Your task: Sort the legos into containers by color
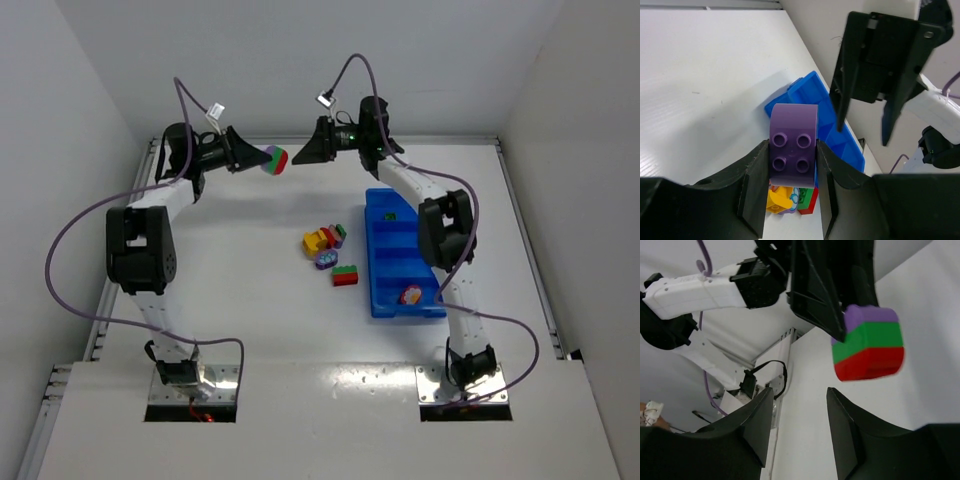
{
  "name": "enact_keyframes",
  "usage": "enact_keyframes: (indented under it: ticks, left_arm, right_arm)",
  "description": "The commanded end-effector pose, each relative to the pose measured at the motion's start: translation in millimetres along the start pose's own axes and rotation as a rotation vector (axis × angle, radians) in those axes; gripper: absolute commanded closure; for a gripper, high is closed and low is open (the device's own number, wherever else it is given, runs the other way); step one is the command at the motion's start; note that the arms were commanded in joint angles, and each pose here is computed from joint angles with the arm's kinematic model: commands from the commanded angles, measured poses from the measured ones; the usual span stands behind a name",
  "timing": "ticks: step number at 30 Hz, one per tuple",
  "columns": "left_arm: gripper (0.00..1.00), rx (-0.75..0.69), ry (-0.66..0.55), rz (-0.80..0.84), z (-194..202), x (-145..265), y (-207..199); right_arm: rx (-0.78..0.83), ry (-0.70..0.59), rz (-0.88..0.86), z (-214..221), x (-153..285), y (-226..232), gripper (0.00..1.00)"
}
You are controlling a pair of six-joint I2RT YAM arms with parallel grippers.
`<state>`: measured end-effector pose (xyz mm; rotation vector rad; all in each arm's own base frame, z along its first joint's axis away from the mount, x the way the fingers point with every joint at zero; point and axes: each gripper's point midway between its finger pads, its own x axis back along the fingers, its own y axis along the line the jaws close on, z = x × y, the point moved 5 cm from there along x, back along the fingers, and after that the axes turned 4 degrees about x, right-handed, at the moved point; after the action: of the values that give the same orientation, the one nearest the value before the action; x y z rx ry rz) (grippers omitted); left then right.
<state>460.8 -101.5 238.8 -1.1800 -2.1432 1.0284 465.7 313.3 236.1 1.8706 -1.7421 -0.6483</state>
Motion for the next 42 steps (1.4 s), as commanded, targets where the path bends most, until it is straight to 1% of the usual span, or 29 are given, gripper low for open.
enact_keyframes:
  ticks: [1, 5, 6, 9, 10, 12, 16, 17, 19, 22, 28, 29, 36, 42]
  left_arm:
    - [1.00, -0.051, -0.002, 0.046, -9.9, 0.7, -0.1]
    - [1.00, -0.038, 0.015, 0.066, -11.9, -2.5, 3.8]
    - [1.00, -0.040, 0.012, 0.070, -12.8, -2.6, 2.7]
    - [1.00, -0.048, 0.009, 0.073, -13.6, -2.7, 2.1]
    - [1.00, -0.048, 0.009, 0.073, -13.6, -2.7, 2.1]
    - [1.00, -0.048, -0.007, 0.061, -16.1, -0.7, 8.1]
    - [1.00, -0.048, -0.019, 0.077, -21.1, -2.1, 5.3]
    - [1.00, -0.040, -0.019, 0.078, -22.4, -3.1, 6.5]
    - [1.00, -0.040, -0.021, 0.081, -25.4, -3.4, 3.8]
    - [1.00, -0.048, -0.010, 0.099, -26.0, -7.7, 0.1]
    - [1.00, -0.030, 0.015, 0.113, -17.8, -13.6, -2.9]
    - [1.00, -0.030, 0.022, 0.118, -15.4, -16.9, -4.9]
    - [1.00, -0.039, 0.042, 0.138, -10.3, -22.9, -10.2]
    - [1.00, -0.031, 0.067, 0.151, -1.9, -28.5, -12.9]
  right_arm:
    - [0.033, 0.003, -0.045, -0.1, -15.9, 2.0, 0.51]
    - [-0.012, 0.013, -0.037, 8.4, -27.6, -2.8, 0.49]
    - [0.007, 0.011, -0.040, 5.9, -27.8, -1.6, 0.49]
    - [-0.029, 0.016, -0.021, 11.9, -28.2, -9.3, 0.49]
    - [-0.009, 0.011, -0.010, 12.1, -28.5, -12.0, 0.49]
    - [-0.013, 0.000, 0.021, 10.5, -18.7, -20.2, 0.47]
    - [-0.025, 0.003, 0.048, 15.8, -13.2, -31.3, 0.47]
    - [-0.015, -0.006, 0.053, 10.9, -8.9, -31.6, 0.47]
    - [-0.026, -0.006, 0.066, 14.6, -9.1, -37.4, 0.47]
    - [-0.003, -0.022, 0.081, 8.4, -10.8, -41.8, 0.47]
    - [0.030, -0.037, 0.081, 1.4, -13.0, -45.8, 0.47]
    - [0.040, -0.034, 0.072, 2.2, -17.8, -43.3, 0.46]
    - [0.041, -0.037, 0.069, 1.1, -18.0, -42.5, 0.42]
    - [0.050, -0.034, 0.060, 0.2, -23.0, -38.7, 0.42]
